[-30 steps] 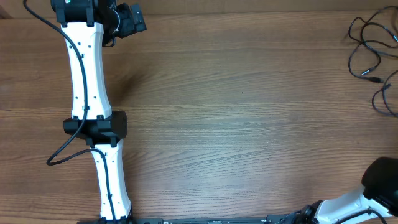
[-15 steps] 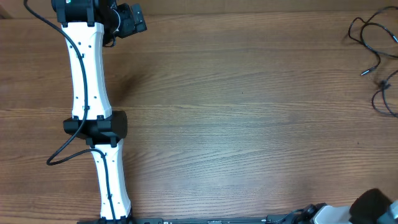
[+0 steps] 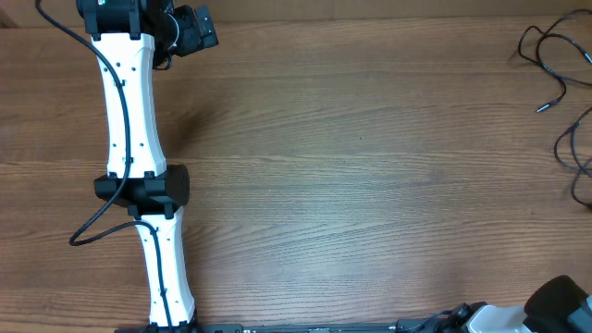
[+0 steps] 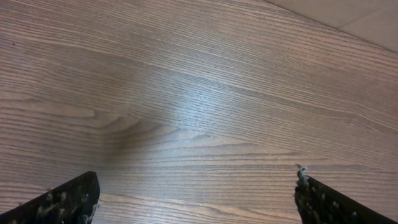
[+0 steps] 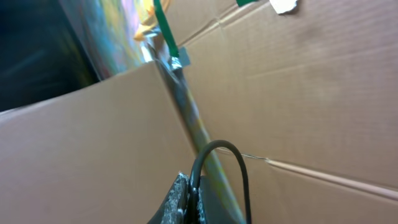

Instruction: Untangle cables

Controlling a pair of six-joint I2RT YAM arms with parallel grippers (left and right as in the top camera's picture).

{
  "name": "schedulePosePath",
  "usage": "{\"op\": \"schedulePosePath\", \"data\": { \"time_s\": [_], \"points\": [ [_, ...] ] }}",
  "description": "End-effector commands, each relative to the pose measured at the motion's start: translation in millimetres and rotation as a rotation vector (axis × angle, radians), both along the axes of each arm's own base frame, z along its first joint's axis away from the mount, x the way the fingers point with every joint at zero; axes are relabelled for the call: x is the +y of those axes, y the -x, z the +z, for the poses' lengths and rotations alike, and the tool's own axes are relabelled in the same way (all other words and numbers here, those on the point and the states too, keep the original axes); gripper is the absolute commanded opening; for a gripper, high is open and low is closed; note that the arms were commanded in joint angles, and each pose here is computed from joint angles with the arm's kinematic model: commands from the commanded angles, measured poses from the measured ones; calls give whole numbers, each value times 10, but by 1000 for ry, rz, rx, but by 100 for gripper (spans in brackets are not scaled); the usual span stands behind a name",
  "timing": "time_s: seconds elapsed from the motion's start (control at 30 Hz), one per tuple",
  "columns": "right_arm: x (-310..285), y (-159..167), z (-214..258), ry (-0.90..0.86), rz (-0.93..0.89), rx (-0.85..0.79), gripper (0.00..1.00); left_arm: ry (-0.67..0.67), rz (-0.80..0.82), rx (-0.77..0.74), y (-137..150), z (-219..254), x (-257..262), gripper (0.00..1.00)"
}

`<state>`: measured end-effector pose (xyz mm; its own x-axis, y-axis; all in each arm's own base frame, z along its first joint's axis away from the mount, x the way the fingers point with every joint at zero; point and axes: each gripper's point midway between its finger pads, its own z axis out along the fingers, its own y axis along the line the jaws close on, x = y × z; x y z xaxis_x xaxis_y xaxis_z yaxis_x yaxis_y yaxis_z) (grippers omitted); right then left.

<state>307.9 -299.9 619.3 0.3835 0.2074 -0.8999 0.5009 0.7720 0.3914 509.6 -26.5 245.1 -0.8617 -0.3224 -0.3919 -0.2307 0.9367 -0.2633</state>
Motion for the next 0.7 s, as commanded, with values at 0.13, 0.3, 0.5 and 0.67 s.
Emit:
{"op": "schedulePosePath", "data": {
  "time_s": [0.13, 0.3, 0.5, 0.67],
  "points": [
    [-394, 379, -616, -144, -271, 221, 4, -6, 4, -53, 51, 226, -14, 100],
    [-723, 715, -1274, -405, -385, 300, 4, -6, 4, -53, 51, 225, -14, 100],
    [-913, 934, -1995, -729, -331, 280, 4, -6, 4, -53, 51, 226, -15, 100],
    [-1080, 1005, -2655, -875, -344, 349, 4, -6, 4, -53, 51, 224, -14, 100]
  ]
}}
